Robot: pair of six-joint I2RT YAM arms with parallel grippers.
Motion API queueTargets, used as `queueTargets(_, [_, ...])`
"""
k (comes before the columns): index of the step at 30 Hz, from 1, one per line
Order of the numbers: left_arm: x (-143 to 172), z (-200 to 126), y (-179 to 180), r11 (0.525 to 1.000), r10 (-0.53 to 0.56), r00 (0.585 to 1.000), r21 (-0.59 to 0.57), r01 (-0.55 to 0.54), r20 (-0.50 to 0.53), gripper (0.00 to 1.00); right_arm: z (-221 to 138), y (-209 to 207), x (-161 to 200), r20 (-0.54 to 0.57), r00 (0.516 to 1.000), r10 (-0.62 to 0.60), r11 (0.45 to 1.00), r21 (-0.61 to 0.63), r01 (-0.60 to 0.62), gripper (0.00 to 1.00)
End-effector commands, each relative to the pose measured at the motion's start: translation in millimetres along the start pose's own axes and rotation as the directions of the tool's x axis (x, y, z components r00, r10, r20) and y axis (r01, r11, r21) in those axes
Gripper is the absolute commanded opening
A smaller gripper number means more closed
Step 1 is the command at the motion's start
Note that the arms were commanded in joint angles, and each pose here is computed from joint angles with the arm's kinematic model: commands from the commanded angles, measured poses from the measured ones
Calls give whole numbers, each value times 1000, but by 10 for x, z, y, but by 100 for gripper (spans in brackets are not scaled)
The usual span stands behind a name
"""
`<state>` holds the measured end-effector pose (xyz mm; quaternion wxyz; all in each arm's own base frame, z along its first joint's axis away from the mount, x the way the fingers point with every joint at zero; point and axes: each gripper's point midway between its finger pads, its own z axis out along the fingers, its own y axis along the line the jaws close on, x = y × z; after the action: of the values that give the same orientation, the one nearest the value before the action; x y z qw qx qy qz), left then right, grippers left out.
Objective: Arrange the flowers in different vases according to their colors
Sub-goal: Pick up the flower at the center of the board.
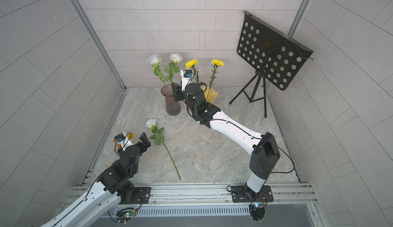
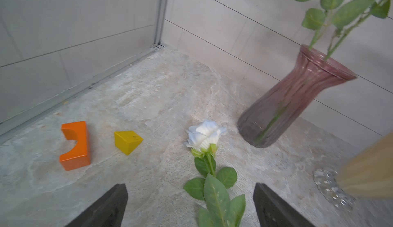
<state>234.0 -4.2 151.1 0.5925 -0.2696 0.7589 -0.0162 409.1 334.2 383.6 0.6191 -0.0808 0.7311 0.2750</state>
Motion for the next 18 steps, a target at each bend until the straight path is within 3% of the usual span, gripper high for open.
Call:
queueTargets(1, [-219,-89,398,976,-82,989,-191,105,127,100,-226,-53,903,-288,957,-15,1000,-28,7,51])
queueTargets(4, [-243,-116,483,967,-80,986,-230,113,148,100,-448,-22,1504,-442,895,-58,997,-64,33,51])
queueTargets(9, [-200,-76,370,978,-80,990,-181,100,117,100,-645,173,2478,-643,747,-171,984,-150,96,52])
queueTargets(18, [-189,-72,375,979,-69,991,-182,89,115,100,-564,625,3404,-767,573,-289,956,-263,131,52])
